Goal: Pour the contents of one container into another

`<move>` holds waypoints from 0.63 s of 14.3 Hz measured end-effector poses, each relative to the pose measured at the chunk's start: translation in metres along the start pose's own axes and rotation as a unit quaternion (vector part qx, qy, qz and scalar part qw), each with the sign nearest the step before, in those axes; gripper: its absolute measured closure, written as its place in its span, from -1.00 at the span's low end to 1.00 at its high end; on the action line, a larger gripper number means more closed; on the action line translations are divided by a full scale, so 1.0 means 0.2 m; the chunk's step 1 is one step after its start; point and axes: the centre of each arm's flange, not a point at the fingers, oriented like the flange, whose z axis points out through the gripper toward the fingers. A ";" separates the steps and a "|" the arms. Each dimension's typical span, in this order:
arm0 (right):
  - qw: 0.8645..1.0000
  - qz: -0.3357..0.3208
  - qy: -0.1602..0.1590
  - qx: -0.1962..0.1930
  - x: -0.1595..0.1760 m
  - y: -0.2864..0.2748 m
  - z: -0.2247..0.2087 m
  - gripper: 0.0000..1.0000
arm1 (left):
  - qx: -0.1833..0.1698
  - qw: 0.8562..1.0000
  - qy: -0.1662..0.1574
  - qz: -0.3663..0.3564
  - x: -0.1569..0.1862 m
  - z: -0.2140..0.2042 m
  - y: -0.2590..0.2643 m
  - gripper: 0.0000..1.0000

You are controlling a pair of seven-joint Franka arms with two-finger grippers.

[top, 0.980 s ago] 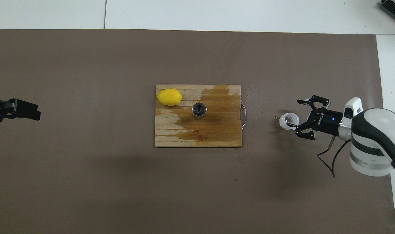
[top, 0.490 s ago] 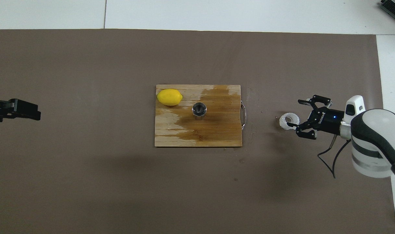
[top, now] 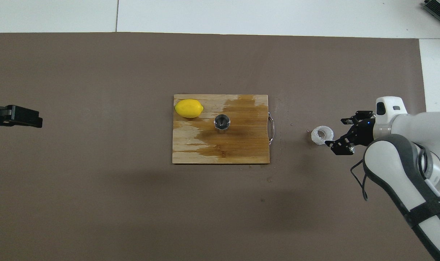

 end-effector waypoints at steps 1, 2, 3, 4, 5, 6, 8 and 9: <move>0.999 0.025 -0.025 -0.003 0.04 -0.04 -0.04 -1.00 | 0.000 1.000 0.001 0.000 0.00 0.00 0.00 -1.00; 0.997 0.057 -0.054 -0.010 0.09 -0.10 -0.08 -1.00 | 0.000 1.000 0.000 0.000 0.00 0.00 0.00 -1.00; 0.993 0.087 -0.080 -0.017 0.14 -0.17 -0.11 -1.00 | 0.000 1.000 0.000 0.000 0.00 0.00 0.00 -1.00; 0.987 0.119 -0.107 -0.029 0.20 -0.25 -0.14 -1.00 | 0.000 1.000 -0.002 0.000 0.01 0.00 0.00 -1.00; 0.979 0.155 -0.125 -0.041 0.25 -0.33 -0.16 -1.00 | 0.000 1.000 -0.005 0.000 0.00 0.01 0.00 -1.00; 0.970 0.194 -0.137 -0.052 0.30 -0.41 -0.17 -1.00 | 0.000 1.000 -0.009 0.001 0.00 0.01 0.00 -1.00; 0.953 0.258 -0.145 -0.064 0.36 -0.49 -0.20 -1.00 | 0.000 1.000 -0.011 0.003 0.00 0.01 0.01 -1.00; 0.946 0.280 -0.148 -0.067 0.37 -0.49 -0.25 -1.00 | 0.000 1.000 -0.011 0.004 0.00 0.01 0.02 -1.00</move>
